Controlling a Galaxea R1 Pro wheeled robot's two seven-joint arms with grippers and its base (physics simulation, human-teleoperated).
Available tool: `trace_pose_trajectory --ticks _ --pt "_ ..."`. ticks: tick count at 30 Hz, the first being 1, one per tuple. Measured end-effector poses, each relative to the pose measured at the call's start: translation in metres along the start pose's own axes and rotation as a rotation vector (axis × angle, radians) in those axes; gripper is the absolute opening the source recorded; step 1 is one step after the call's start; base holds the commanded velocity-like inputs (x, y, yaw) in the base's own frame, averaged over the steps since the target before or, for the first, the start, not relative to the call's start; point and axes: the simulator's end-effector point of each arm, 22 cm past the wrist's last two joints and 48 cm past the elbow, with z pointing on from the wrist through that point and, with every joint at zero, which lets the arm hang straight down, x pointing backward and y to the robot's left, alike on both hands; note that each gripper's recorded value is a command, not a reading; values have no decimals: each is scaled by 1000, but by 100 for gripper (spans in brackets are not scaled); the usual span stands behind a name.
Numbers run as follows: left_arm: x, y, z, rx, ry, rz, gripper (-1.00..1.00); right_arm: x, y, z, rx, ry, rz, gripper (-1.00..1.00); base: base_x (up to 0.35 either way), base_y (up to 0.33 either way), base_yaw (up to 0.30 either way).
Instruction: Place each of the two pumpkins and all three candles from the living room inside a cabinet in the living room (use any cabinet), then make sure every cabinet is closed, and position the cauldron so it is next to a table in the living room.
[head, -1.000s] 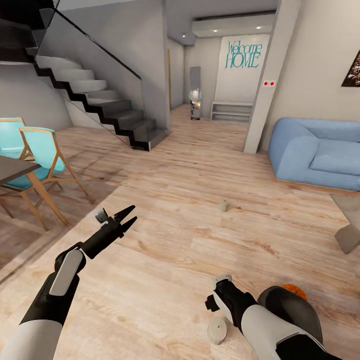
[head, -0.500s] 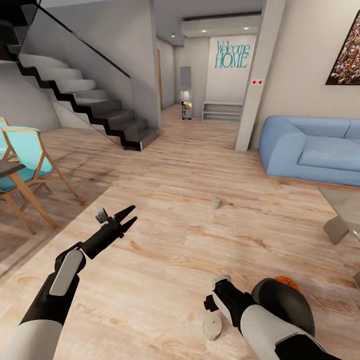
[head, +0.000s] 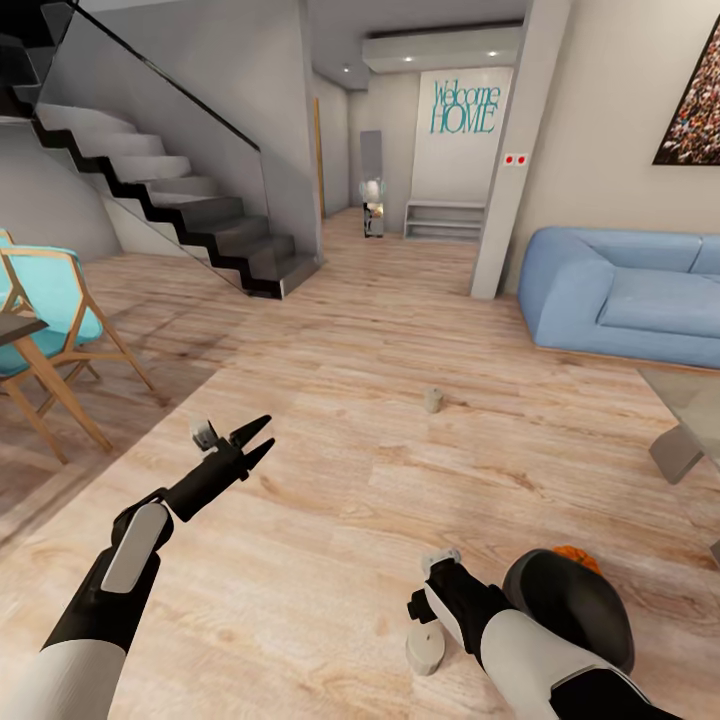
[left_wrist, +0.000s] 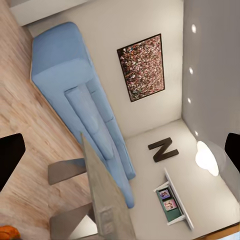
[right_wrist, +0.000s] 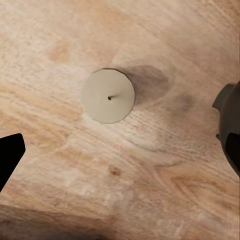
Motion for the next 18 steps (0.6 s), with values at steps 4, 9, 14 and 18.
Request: trace_pose_trajectory --ticks 4,9,14,18 --pt "4 8 -3 0 0 -1 100 3 1 8 1 -2 0 100 0 0 0" --pt "8 17 -6 0 0 -1 100 6 3 18 3 -7 -2 100 0 0 0" --pt "13 26 -9 0 0 0 100 8 4 27 4 -15 -6 100 0 0 0" --pt "17 34 -12 0 0 0 100 3 7 35 4 -54 -8 100 0 0 0"
